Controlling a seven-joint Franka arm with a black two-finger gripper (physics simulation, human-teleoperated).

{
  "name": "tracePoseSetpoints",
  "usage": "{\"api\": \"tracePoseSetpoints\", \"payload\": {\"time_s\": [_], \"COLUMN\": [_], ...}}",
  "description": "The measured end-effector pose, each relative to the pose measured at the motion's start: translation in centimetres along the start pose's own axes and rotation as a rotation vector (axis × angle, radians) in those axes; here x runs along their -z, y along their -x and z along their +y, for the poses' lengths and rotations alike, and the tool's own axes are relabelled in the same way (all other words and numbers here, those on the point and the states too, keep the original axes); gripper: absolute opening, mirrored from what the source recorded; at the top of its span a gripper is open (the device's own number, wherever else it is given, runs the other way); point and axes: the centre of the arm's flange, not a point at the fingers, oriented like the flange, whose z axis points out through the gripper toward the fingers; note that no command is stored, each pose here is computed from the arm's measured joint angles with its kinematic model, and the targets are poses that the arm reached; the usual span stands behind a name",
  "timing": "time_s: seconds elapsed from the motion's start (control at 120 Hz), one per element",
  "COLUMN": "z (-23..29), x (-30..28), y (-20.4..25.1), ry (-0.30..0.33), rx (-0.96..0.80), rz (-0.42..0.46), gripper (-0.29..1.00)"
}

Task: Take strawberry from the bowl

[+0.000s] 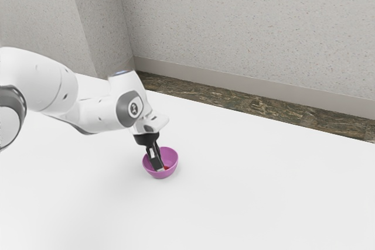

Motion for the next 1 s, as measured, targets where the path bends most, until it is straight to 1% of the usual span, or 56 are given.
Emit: {"api": "tracePoseSetpoints", "payload": {"time_s": [0.2,0.475,0.617,0.75,0.892,1.0], "z": [-0.1,-0.1,0.6,2.8,6.9,8.5], "x": [-0.2,0.3,2.7,5.3,4.4,3.5], "y": [-0.1,-0.3,-1.2,-3.0,-6.3,-7.6], "ry": [-0.004,-0.019,-0.052,-0.082,-0.074,-0.065], "rx": [-0.005,-0.009,-0.025,-0.064,-0.131,-0.147], "rz": [-0.001,0.003,0.029,0.055,0.044,0.034], "gripper": [0.26,0.13,0.07,0.04,0.02,0.01]}}
